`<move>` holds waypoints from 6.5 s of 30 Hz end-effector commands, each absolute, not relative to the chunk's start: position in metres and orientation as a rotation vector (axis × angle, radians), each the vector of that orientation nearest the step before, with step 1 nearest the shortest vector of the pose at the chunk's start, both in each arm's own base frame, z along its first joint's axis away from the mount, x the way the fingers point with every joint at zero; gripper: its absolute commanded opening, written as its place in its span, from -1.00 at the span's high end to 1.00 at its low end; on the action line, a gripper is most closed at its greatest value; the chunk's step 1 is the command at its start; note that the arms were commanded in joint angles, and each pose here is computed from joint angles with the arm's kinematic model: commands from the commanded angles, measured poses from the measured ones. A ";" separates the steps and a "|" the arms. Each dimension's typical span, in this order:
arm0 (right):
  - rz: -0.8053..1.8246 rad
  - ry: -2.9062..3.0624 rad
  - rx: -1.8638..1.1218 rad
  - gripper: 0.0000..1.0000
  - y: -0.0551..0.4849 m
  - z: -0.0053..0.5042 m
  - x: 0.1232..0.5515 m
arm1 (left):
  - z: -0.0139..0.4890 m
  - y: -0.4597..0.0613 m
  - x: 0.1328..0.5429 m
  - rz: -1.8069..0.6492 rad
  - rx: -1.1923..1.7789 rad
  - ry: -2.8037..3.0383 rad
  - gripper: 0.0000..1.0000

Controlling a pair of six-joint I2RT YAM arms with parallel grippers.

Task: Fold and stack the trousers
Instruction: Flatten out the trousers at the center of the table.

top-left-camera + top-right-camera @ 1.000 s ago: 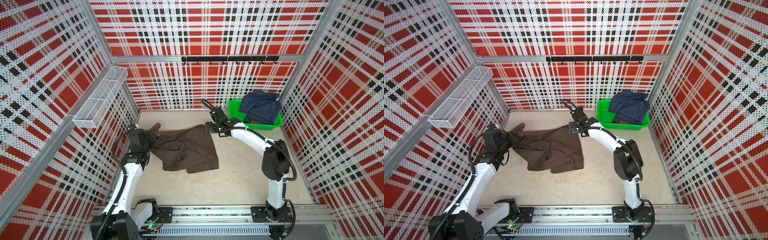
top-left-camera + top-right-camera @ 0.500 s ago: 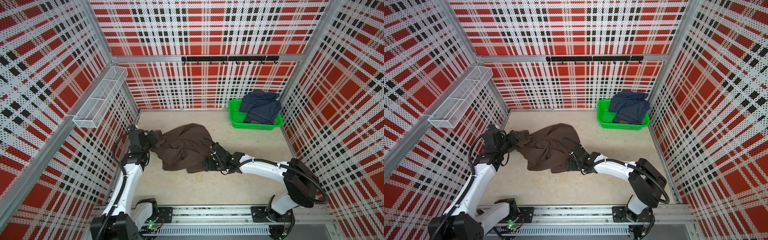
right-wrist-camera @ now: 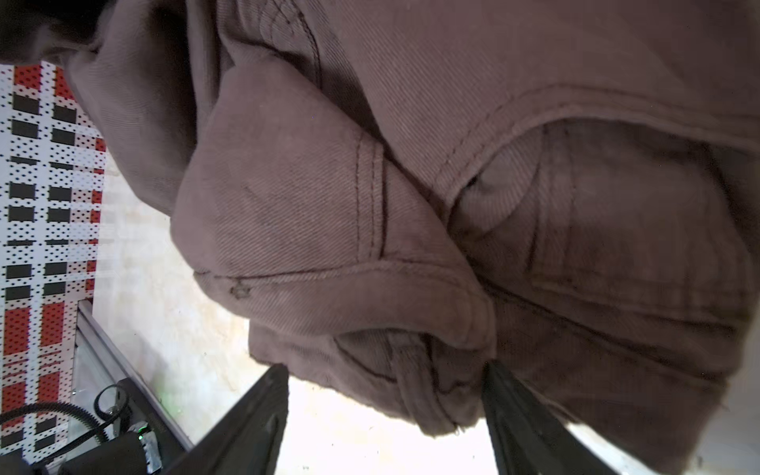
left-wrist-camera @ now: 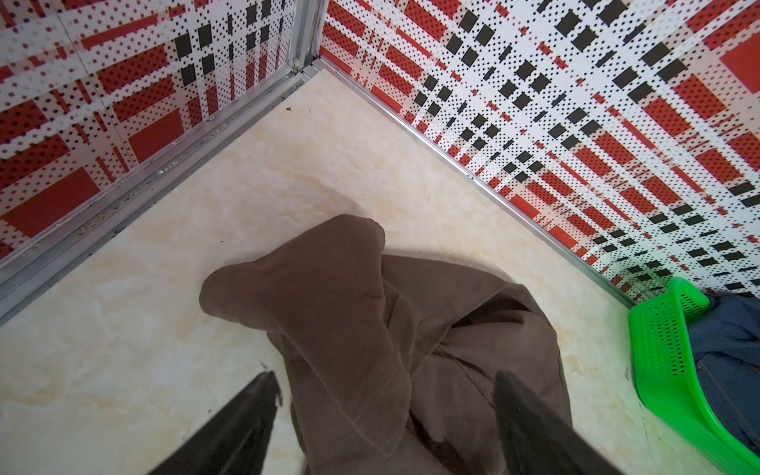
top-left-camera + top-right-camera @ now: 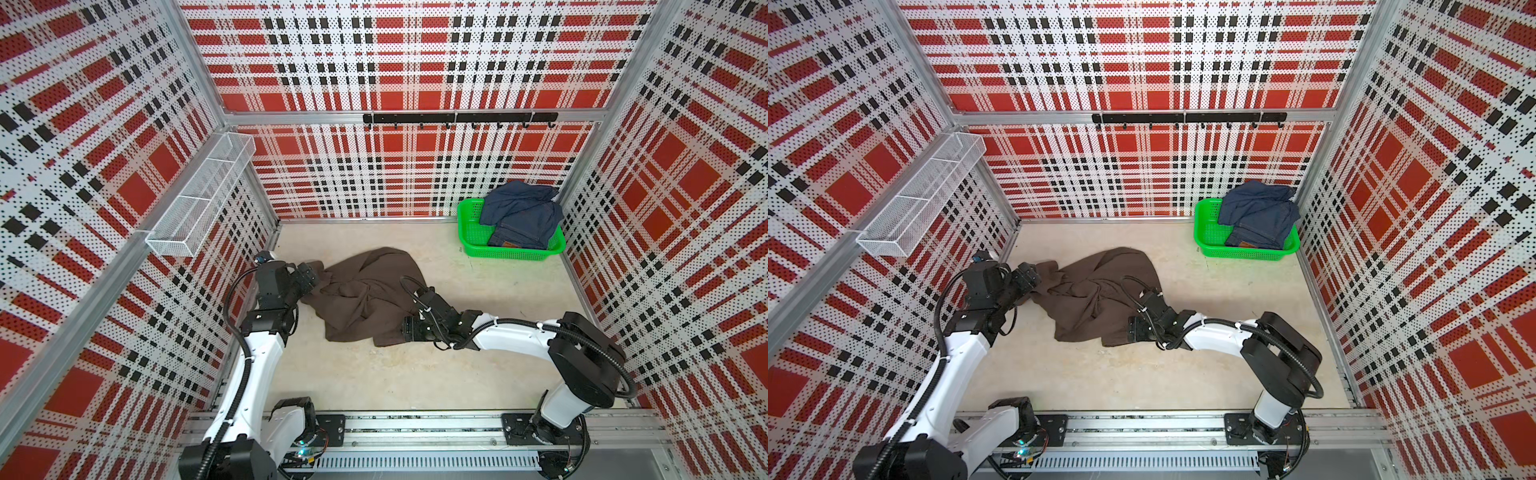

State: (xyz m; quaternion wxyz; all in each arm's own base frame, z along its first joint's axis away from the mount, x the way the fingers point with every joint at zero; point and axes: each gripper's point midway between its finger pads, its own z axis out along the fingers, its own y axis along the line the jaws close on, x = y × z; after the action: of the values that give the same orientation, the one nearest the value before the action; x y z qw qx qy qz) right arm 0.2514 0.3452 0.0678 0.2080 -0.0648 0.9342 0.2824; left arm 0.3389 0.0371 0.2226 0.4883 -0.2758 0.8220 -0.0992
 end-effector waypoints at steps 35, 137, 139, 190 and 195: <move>1.073 2.441 -0.733 -0.25 0.388 0.103 0.197 | 0.242 0.037 0.338 -0.235 -0.630 1.976 -0.71; -0.152 1.992 0.462 1.00 -0.045 0.299 0.308 | 0.293 0.124 0.448 -0.447 -0.871 1.788 0.64; -0.130 2.002 0.453 1.00 -0.041 0.295 0.309 | 0.276 0.115 0.458 -0.494 -0.865 1.837 -0.13; -0.223 2.003 0.607 1.00 -0.072 0.272 0.313 | 0.279 0.119 0.359 -0.221 -0.874 1.846 1.00; -0.239 2.011 0.617 1.00 -0.075 0.266 0.311 | 0.257 0.143 0.344 -0.242 -0.961 1.813 1.00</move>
State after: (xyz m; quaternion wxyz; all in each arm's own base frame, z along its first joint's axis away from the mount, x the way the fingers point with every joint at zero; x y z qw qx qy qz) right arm 0.3121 -0.0629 0.2578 0.4730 0.2294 0.8466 -0.0832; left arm 0.3531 0.1378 0.2758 0.5333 -0.3905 0.7452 -0.0888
